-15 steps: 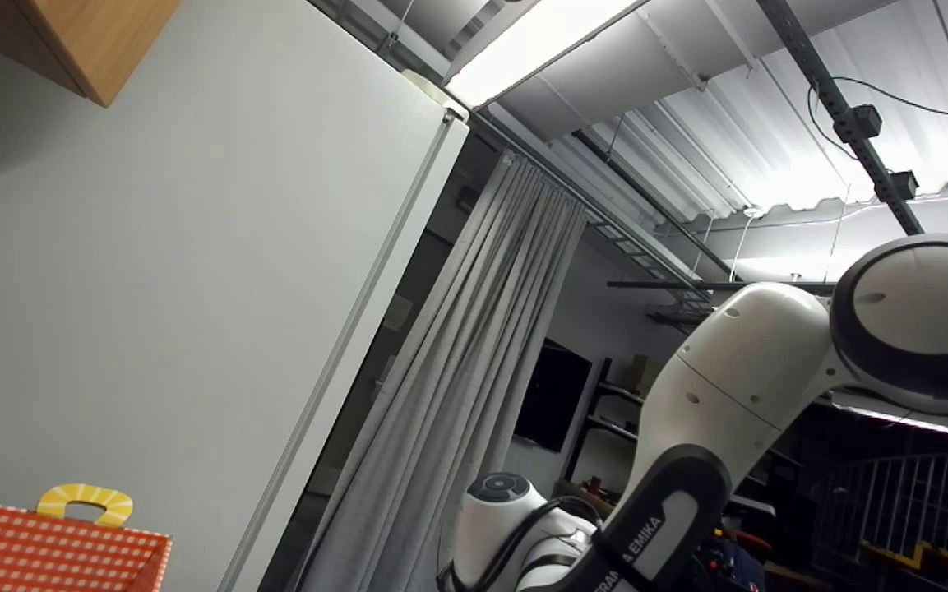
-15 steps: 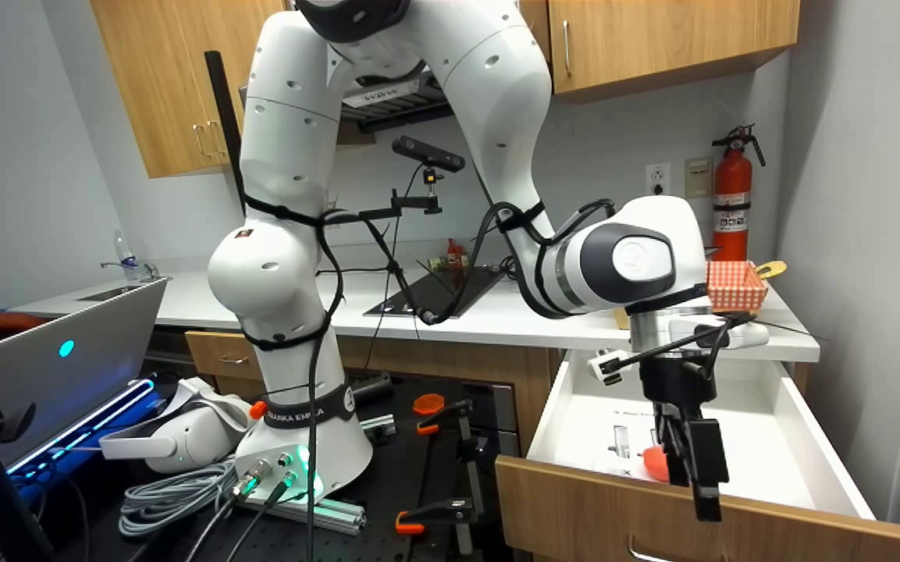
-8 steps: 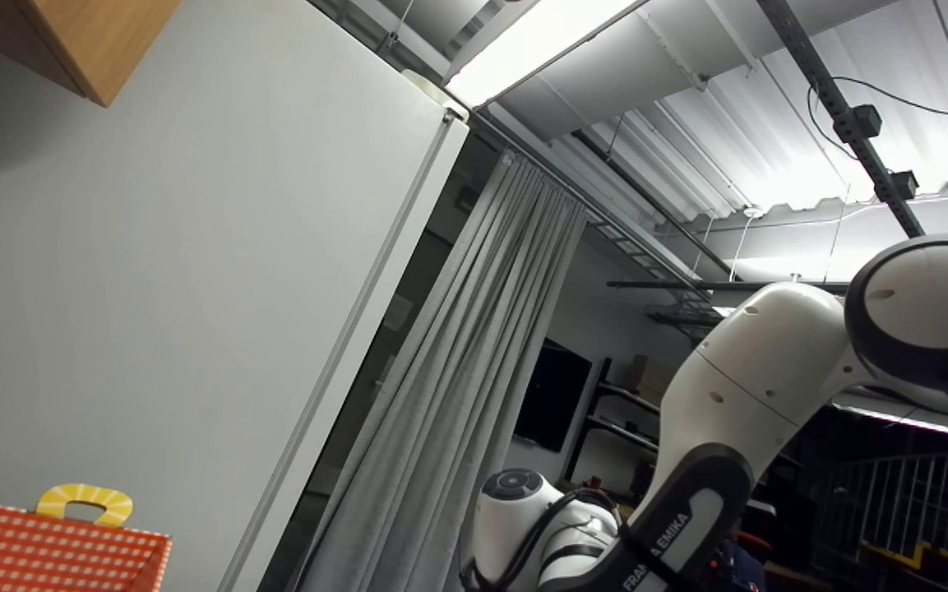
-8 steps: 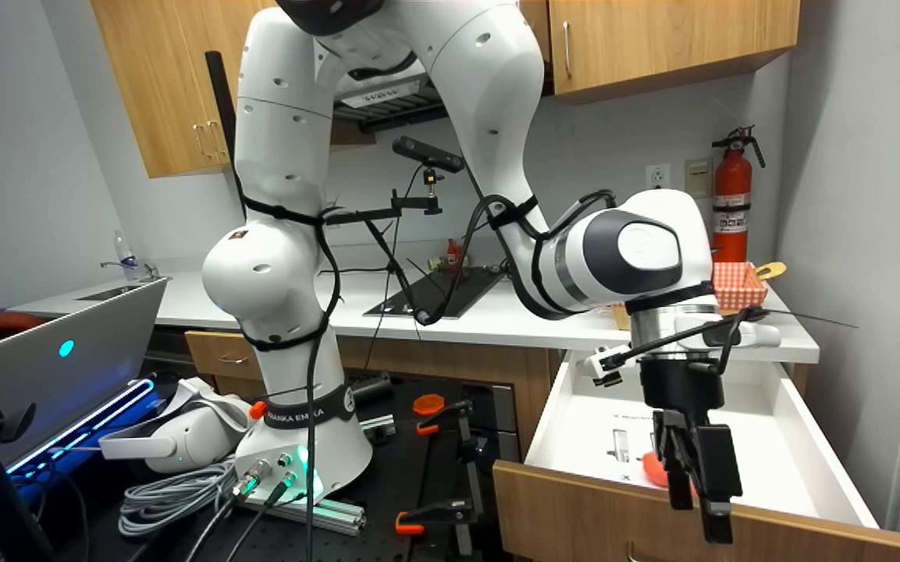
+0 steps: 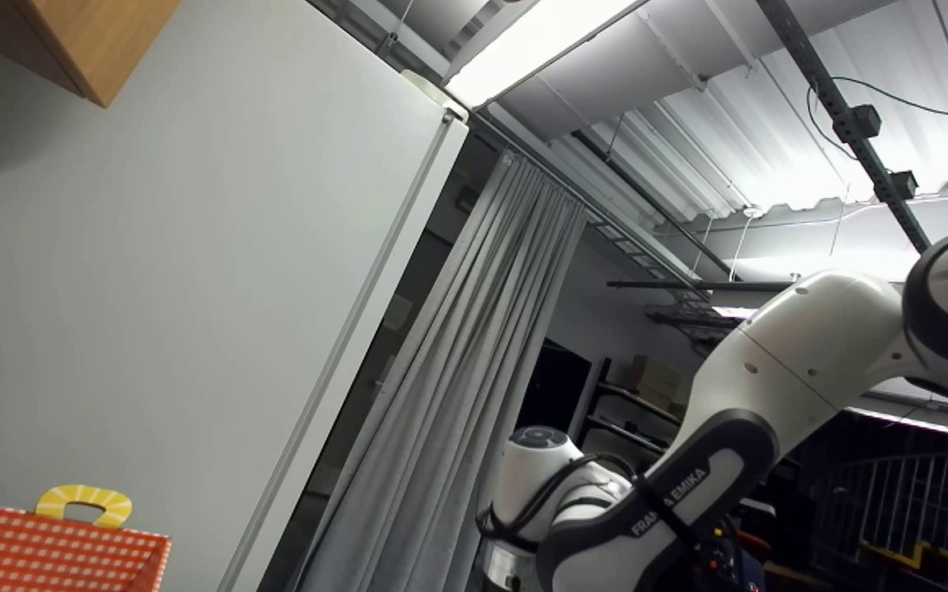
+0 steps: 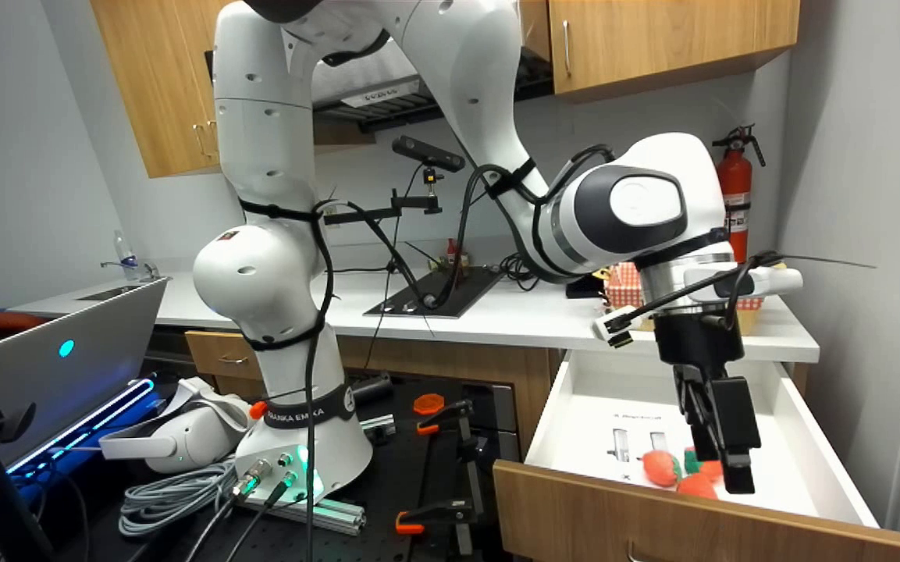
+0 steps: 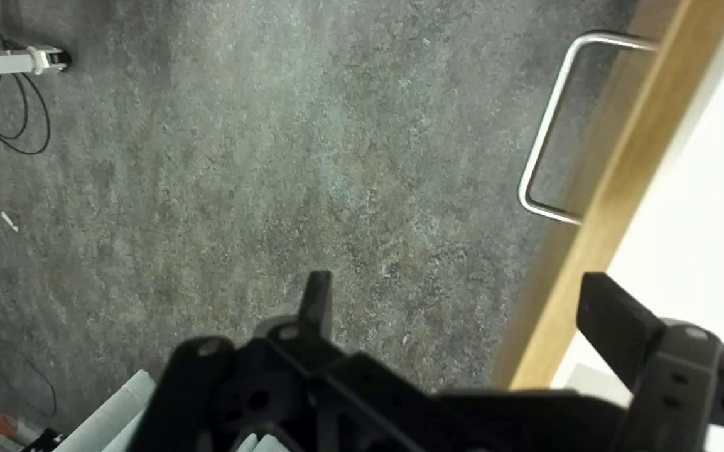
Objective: Open the top right drawer fully
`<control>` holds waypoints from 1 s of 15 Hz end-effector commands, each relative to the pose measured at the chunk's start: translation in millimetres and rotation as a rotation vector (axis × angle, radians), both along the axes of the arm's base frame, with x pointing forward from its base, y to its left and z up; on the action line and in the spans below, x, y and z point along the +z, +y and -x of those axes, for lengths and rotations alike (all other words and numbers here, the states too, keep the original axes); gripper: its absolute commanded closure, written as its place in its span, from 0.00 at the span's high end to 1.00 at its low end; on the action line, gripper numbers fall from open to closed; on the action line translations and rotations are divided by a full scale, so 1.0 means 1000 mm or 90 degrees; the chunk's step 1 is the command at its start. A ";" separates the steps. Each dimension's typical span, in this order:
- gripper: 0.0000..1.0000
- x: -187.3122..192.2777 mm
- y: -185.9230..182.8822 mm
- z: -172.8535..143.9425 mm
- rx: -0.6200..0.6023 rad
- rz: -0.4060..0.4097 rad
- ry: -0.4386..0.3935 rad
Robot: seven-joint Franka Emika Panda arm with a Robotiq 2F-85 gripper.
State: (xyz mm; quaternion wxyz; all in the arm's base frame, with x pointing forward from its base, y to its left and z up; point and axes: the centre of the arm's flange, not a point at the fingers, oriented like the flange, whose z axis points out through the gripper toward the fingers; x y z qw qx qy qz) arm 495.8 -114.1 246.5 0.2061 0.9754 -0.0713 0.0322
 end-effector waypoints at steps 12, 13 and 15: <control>1.00 0.099 0.119 -0.005 0.066 -0.344 -0.105; 1.00 0.103 0.125 -0.005 0.073 -0.358 -0.113; 1.00 0.108 0.134 -0.004 0.085 -0.382 -0.121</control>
